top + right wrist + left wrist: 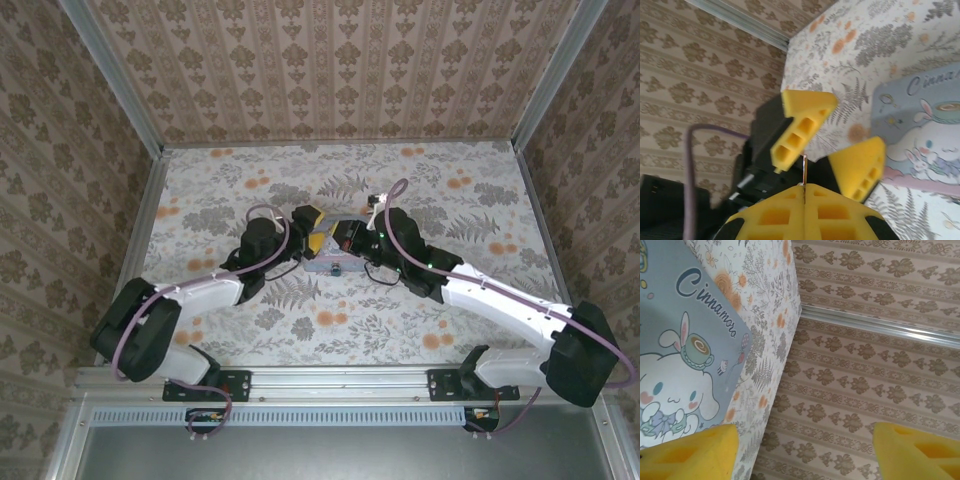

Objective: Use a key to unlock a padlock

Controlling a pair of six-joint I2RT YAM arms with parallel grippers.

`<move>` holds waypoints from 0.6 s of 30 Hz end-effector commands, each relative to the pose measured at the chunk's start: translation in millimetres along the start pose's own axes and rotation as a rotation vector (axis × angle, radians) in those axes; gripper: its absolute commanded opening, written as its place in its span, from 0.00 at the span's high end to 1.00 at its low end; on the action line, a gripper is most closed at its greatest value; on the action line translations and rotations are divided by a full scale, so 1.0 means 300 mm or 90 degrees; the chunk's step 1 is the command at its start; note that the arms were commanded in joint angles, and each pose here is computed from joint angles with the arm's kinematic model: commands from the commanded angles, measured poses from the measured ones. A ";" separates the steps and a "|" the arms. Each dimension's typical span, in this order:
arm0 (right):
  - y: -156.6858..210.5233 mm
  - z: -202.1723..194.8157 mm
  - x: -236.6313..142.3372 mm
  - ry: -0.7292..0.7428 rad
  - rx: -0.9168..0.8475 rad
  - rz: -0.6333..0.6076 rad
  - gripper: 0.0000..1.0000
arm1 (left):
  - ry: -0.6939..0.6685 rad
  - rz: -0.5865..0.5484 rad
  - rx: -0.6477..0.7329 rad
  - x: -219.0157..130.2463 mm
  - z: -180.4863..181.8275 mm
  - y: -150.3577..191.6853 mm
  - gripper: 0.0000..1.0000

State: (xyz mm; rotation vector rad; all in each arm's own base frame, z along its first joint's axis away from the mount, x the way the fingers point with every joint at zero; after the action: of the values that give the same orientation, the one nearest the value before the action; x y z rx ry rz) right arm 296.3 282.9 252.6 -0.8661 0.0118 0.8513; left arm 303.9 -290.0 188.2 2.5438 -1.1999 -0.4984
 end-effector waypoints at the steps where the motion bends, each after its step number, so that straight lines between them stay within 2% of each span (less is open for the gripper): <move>1: -0.043 0.024 0.026 -0.029 0.038 -0.044 1.00 | 0.068 0.032 -0.037 0.018 -0.077 0.050 0.31; 18: -0.005 -0.091 0.057 0.001 0.078 -0.057 1.00 | 0.106 0.033 -0.055 0.000 -0.092 0.066 0.39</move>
State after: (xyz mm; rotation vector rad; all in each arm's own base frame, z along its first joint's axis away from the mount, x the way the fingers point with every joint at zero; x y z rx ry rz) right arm 312.1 276.5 230.0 -0.7683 0.0357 0.7872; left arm 303.2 -302.3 205.0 2.4415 -1.1578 -0.3901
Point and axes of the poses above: each hand's point on the last joint's axis, 136 mm out from that joint toward the fingers, its own x axis out along the fingers, its own z axis along the line the jaws close on, y = z × x, the point moved 1 cm from there along -x, back along the fingers, and after that the axes turned 14 degrees about -x, right-handed, at the moved point
